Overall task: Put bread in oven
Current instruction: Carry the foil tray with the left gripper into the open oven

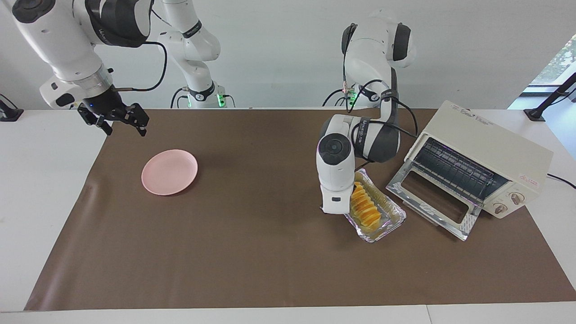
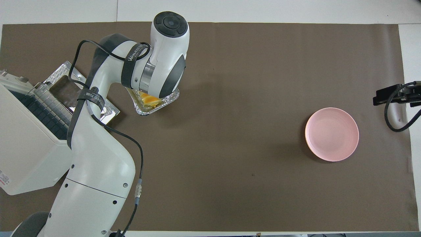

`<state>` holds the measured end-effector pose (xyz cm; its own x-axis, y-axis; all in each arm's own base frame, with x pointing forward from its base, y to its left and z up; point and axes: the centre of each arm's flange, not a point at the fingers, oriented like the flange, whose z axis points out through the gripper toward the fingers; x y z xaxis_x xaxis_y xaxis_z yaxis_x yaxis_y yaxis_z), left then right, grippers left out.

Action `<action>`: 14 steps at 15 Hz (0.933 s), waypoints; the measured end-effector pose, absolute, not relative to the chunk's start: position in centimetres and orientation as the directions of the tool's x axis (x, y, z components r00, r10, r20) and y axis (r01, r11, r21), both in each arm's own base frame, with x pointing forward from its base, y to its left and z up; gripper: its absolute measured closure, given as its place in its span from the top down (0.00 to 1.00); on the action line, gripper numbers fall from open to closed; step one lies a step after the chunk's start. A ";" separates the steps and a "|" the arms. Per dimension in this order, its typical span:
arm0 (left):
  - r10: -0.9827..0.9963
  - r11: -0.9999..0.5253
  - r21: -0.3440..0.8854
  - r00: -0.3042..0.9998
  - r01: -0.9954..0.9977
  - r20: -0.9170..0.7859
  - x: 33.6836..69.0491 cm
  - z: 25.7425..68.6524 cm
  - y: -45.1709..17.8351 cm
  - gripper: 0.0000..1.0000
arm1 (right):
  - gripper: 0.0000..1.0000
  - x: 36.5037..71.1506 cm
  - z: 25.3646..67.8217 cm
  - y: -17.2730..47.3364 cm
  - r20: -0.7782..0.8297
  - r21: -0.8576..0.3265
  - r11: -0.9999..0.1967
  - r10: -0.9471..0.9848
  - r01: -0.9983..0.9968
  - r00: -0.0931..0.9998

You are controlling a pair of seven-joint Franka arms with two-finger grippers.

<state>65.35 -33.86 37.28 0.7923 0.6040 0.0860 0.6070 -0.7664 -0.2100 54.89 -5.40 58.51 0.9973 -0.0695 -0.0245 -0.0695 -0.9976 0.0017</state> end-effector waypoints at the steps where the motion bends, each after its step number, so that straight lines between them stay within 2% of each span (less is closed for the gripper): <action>1: 0.628 -0.744 -0.216 0.772 0.633 0.097 65.6 37.4 -33.1 0.02 | 1.00 54.9 58.5 -5.4 -0.024 0.002 -0.998 -0.069 -0.069 0.997; 7: 0.747 -0.620 -0.221 0.653 0.753 0.124 67.4 37.8 -28.5 0.02 | 1.00 54.9 58.5 -5.4 -0.024 0.002 -0.998 -0.069 -0.069 0.997; 14: 0.841 -0.505 -0.205 0.532 0.838 0.104 70.8 38.3 -18.7 0.02 | 1.00 54.9 58.5 -5.4 -0.024 0.002 -0.998 -0.069 -0.069 0.997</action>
<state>70.75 -18.73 38.27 0.5317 0.8405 0.1040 0.8384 -0.5051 -0.2048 54.89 -5.40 58.51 0.9973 -0.0695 -0.0245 -0.0695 -0.9976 0.0017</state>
